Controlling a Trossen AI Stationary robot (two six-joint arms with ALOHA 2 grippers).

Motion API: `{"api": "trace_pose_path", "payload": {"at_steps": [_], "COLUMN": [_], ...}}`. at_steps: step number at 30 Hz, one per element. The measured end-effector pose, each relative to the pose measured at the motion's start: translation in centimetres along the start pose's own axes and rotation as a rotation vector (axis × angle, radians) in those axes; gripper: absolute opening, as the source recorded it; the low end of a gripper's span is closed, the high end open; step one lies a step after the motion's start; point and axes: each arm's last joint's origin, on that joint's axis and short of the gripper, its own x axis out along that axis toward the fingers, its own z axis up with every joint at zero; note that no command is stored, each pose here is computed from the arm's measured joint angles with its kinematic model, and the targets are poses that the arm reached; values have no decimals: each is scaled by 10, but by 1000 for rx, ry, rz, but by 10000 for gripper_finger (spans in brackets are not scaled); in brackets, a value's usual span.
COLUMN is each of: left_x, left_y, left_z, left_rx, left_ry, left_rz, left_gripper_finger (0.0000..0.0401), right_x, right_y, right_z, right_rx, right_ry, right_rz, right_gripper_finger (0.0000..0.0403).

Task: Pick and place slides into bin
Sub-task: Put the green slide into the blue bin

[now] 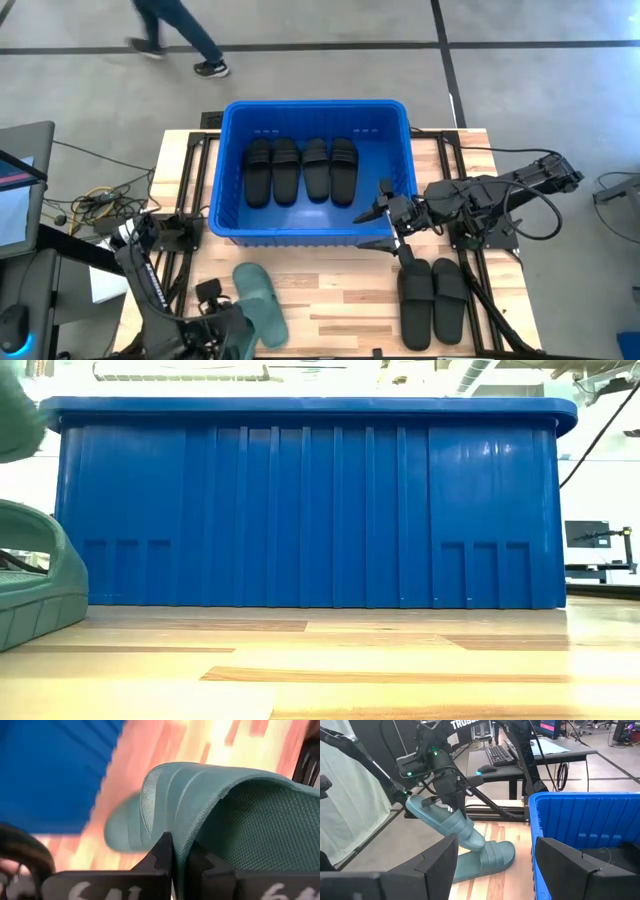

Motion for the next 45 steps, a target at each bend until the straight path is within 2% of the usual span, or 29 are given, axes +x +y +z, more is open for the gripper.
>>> {"api": "trace_pose_path", "payload": {"at_steps": [15, 25, 31, 45], "left_x": [-16, -22, -13, 25], "left_y": [23, 53, 75, 128], "left_z": [80, 133, 160, 208], "left_rx": [78, 143, 188, 390], "left_ry": [-296, -443, -446, -285], "left_rz": [43, 186, 298, 526], "left_gripper_finger": [0, 0, 0, 0], "right_x": [0, 0, 0, 0], "right_y": [2, 2, 2, 4], "right_z": [-4, -2, -2, -2], "right_rx": [-1, -42, -46, -45], "right_ry": [43, 20, 20, 24], "right_rz": [9, 11, 11, 60], "right_gripper_finger": [249, 249, 249, 249]}}
